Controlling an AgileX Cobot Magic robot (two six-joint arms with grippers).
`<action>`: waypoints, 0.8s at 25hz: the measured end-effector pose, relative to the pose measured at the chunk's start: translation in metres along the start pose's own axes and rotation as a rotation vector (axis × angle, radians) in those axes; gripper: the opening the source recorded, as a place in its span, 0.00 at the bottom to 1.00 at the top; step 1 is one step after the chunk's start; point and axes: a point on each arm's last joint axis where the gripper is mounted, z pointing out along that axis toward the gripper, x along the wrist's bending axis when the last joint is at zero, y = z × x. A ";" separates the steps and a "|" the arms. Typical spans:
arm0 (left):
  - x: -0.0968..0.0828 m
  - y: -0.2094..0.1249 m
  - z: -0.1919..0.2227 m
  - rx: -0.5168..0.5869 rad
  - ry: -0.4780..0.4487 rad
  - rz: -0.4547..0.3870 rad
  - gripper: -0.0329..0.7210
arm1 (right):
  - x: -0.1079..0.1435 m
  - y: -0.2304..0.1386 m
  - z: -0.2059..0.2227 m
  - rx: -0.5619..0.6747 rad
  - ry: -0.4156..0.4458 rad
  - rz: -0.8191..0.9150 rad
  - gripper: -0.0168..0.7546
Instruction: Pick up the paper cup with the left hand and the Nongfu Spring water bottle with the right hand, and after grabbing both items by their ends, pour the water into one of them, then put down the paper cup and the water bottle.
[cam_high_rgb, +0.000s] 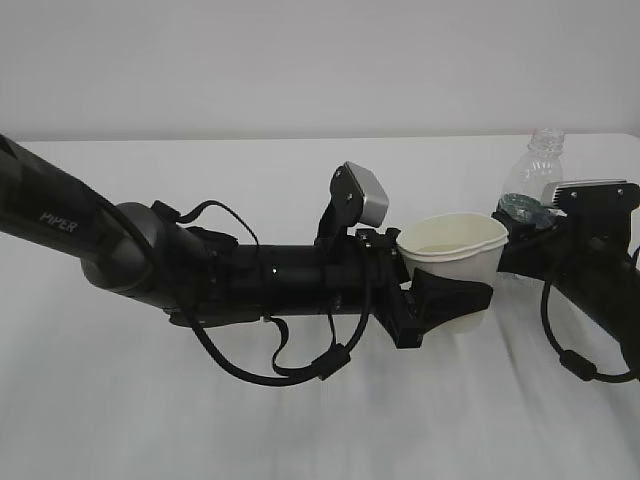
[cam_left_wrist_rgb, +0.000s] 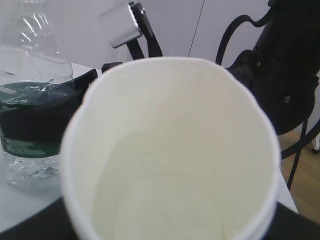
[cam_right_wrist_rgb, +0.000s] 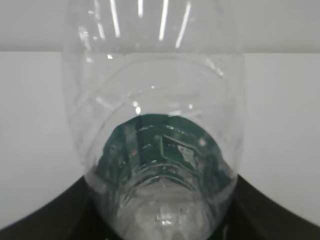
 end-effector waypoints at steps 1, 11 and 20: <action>0.000 0.000 0.000 0.000 0.000 0.000 0.60 | 0.000 0.000 0.000 0.000 0.000 0.000 0.55; 0.000 0.000 0.000 -0.001 0.002 -0.001 0.59 | 0.000 0.000 0.000 0.000 0.000 0.002 0.67; 0.001 0.001 0.000 -0.012 0.015 -0.011 0.59 | 0.000 0.002 0.000 -0.018 0.001 0.029 0.80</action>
